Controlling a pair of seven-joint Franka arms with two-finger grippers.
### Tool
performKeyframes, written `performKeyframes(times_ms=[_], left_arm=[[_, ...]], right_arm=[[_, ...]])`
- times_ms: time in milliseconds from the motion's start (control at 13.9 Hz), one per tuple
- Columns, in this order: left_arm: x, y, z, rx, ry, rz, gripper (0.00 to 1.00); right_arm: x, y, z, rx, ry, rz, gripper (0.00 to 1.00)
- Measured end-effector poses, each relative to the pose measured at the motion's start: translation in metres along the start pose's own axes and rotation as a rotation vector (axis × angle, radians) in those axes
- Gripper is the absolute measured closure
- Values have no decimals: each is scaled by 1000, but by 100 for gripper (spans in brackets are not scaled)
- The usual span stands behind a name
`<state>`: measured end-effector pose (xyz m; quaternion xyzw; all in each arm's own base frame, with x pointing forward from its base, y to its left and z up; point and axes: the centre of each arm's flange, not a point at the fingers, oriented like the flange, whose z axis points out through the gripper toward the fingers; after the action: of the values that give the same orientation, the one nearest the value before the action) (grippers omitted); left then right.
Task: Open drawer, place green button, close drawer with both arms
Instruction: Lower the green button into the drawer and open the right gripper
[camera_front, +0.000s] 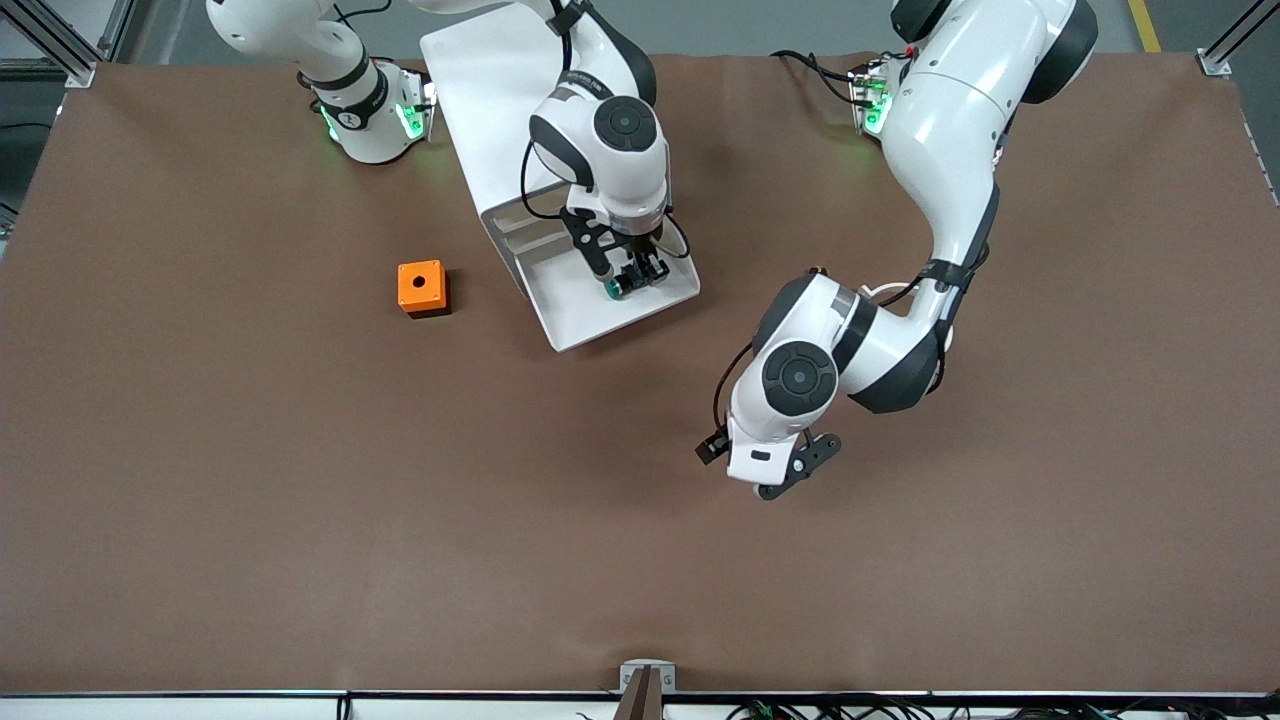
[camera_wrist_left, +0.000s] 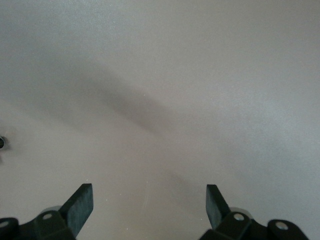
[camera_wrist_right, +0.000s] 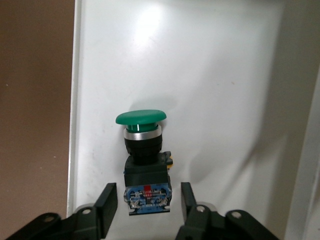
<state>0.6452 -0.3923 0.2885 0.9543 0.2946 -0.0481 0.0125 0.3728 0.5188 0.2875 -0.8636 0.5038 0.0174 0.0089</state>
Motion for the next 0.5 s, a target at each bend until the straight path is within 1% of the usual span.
performKeyframes(times_ms=[144, 215, 287, 503], left_arm=[[0, 0, 0, 0, 0, 0, 0], [0, 0, 0, 0, 0, 0, 0], [0, 0, 0, 0, 0, 0, 0], [0, 0, 0, 0, 0, 0, 0]], right_arm=[[-1, 0, 1, 0, 0, -2, 17], [-2, 0, 1, -1, 1, -4, 5], [-2, 0, 2, -1, 1, -6, 0], [-2, -3, 2, 3, 4, -53, 0]])
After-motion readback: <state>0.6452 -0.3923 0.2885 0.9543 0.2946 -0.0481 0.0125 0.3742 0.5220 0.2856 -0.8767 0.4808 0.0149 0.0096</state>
